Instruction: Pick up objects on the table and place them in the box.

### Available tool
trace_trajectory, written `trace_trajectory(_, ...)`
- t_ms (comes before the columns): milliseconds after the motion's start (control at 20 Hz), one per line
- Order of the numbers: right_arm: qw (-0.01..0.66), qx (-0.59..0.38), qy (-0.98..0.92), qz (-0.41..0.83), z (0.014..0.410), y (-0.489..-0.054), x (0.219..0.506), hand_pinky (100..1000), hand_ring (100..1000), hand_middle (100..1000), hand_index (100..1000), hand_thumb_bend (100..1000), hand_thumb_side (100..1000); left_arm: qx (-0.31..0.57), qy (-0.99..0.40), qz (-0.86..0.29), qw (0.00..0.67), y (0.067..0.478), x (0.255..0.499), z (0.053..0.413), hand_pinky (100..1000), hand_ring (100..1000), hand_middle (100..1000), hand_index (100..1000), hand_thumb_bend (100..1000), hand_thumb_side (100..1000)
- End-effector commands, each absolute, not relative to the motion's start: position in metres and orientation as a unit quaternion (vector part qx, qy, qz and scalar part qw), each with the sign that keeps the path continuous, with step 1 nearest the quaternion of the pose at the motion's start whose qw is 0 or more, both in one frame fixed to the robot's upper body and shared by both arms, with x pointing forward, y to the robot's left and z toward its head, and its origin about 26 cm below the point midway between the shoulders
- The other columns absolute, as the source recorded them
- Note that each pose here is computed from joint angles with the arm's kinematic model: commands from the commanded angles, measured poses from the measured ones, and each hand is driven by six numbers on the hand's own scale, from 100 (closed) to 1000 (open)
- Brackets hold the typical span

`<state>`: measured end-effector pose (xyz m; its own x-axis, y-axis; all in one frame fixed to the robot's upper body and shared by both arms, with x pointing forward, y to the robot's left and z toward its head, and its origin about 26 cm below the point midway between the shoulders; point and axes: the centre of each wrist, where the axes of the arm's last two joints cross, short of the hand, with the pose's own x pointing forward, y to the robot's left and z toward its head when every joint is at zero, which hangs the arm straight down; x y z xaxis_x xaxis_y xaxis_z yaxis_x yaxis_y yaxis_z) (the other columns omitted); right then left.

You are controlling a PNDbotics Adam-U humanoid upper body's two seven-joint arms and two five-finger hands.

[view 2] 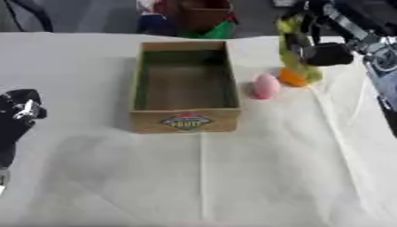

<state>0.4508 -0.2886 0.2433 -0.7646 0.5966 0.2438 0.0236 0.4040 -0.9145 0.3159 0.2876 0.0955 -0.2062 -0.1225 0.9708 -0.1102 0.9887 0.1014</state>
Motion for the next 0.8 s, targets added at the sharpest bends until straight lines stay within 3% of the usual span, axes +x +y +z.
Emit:
trace_trajectory(50, 0.266, -0.201, -0.789, 0.517, 0.255, -0.28, 0.461, 307, 489, 729, 760, 100, 214, 0.061, -0.79, -0.014, 0.61, 0.282, 0.32, 0.109, 635, 535, 502, 668, 171, 256)
trace_trajectory(500, 0.26, -0.192, -0.773, 0.545, 0.243, -0.255, 0.485, 359, 519, 772, 786, 100, 231, 0.019, -0.808, -0.038, 0.587, 0.259, 0.331, 0.128, 635, 535, 502, 667, 171, 256)
trace_trajectory(700, 0.255, -0.197, -0.746, 0.583, 0.228, -0.247, 0.492, 530, 694, 818, 841, 100, 393, 0.013, -0.81, -0.041, 0.585, 0.256, 0.333, 0.131, 635, 535, 502, 667, 172, 257)
trace_trajectory(800, 0.242, -0.203, -0.721, 0.617, 0.223, -0.246, 0.493, 625, 777, 848, 863, 165, 485, 0.012, -0.81, -0.042, 0.585, 0.255, 0.333, 0.131, 635, 535, 502, 667, 173, 258)
